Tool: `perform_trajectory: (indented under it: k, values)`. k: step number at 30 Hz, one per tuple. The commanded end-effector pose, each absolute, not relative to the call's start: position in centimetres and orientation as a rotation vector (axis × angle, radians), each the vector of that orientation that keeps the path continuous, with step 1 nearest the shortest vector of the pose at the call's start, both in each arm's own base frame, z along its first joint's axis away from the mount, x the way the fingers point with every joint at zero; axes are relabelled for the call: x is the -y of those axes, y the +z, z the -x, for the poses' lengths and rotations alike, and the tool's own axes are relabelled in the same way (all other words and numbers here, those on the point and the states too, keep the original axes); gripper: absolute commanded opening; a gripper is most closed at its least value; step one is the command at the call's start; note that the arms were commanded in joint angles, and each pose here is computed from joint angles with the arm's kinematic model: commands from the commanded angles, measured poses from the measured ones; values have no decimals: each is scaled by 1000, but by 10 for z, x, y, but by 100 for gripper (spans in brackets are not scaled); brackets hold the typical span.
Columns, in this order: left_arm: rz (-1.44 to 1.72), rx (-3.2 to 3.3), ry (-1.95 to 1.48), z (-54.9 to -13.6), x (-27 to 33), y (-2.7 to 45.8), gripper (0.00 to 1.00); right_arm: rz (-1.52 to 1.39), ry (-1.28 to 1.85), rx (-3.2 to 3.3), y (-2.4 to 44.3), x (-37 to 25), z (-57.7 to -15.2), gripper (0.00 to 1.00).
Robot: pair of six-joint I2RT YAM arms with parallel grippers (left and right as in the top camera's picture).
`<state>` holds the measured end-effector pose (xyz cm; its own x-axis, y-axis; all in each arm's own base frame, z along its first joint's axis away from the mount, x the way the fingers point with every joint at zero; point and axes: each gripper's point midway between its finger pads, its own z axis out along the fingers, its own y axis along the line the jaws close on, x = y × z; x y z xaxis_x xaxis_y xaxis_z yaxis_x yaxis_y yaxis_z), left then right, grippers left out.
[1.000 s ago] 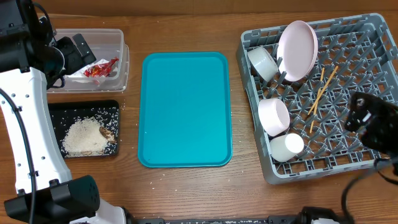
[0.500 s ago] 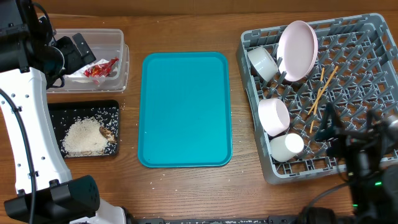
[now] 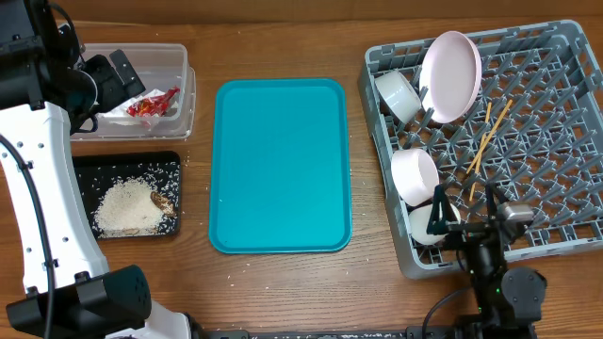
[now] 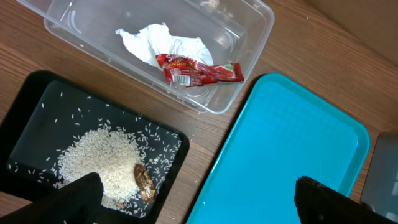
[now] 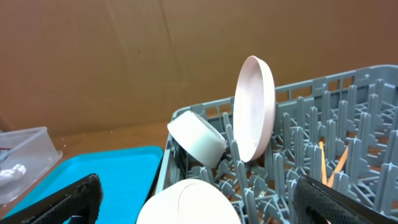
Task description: Sort waste into correct bins and load items into the dishwasher
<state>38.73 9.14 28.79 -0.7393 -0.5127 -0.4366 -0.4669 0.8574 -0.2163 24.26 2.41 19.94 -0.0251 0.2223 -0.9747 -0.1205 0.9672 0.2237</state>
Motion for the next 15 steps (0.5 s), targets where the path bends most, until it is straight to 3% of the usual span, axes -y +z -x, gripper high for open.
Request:
perform_trajectory:
  k: [1, 15]
  values:
    - [699, -2525, -130, -388, -92, 294, 100, -91, 256, -1546, 193, -21, -242, 100]
    - [699, -2525, -129, -388, -92, 294, 100, -98, 252, -1591, 171, -20, -246, 100]
